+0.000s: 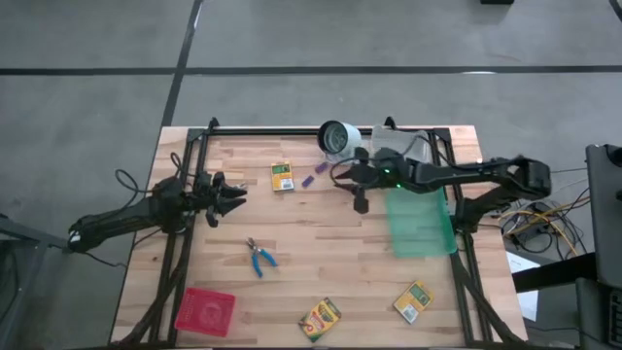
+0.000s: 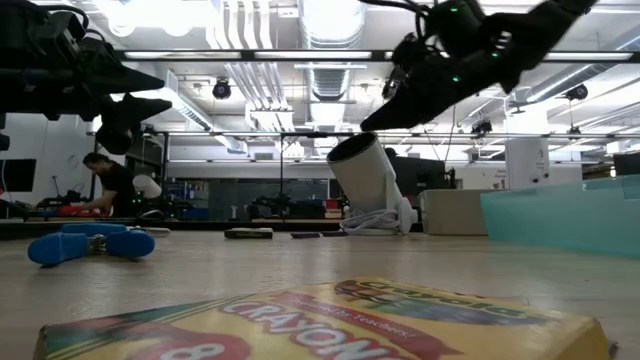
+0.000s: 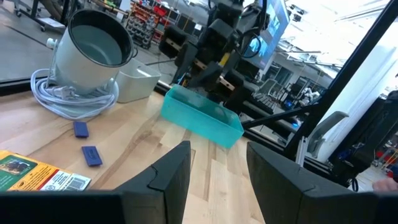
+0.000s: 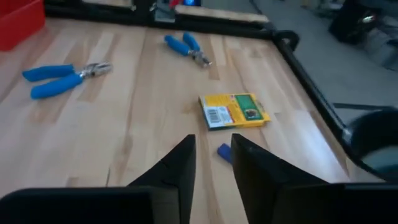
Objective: Pick & Place School Supplies
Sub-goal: Put the blue eraser into the gray bin
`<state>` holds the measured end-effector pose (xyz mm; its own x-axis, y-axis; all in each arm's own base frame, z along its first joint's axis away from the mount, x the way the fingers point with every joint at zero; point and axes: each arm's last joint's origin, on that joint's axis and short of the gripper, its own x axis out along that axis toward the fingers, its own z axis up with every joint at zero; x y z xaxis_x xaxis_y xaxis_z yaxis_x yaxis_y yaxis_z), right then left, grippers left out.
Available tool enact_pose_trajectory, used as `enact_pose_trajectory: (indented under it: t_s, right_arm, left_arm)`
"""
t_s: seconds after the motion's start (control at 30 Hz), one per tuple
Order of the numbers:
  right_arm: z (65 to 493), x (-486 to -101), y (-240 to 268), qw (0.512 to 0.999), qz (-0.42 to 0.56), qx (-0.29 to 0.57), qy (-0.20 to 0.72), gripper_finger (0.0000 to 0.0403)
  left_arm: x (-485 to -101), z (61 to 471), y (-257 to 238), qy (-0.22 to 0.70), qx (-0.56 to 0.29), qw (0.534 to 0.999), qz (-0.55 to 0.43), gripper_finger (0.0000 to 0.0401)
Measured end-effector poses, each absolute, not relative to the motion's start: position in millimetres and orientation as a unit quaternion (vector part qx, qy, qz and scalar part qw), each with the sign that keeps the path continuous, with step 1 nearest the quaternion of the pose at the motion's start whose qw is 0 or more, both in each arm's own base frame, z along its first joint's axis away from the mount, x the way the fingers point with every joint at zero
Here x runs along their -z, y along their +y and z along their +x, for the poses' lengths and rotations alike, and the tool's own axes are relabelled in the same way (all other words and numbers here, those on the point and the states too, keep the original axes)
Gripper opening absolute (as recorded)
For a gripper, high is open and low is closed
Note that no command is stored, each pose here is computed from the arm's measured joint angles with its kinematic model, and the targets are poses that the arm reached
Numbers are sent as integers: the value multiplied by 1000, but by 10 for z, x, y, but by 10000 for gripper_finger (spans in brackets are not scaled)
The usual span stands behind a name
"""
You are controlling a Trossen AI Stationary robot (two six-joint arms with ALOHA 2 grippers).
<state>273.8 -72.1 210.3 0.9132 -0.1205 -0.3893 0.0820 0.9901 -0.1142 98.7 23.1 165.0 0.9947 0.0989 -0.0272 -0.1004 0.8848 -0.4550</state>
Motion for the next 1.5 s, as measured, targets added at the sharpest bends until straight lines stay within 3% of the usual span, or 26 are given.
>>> enact_pose_trajectory:
  t_s: [0.2,0.73,1.2,1.5]
  right_arm:
    - [2514,-2071,-598,983,-66,58,158,89]
    - [2489,-2195,-491,988,-64,65,127,145]
    - [2486,-2258,-484,990,-60,65,114,128]
    - [2487,-2264,-484,991,-42,67,110,138]
  left_arm:
    - [-1647,989,232,3,-52,971,-235,163]
    - [-1646,991,232,4,-52,971,-235,163]
    - [-1645,991,232,4,-52,971,-235,163]
    - [-1671,991,245,-14,-70,973,-218,163]
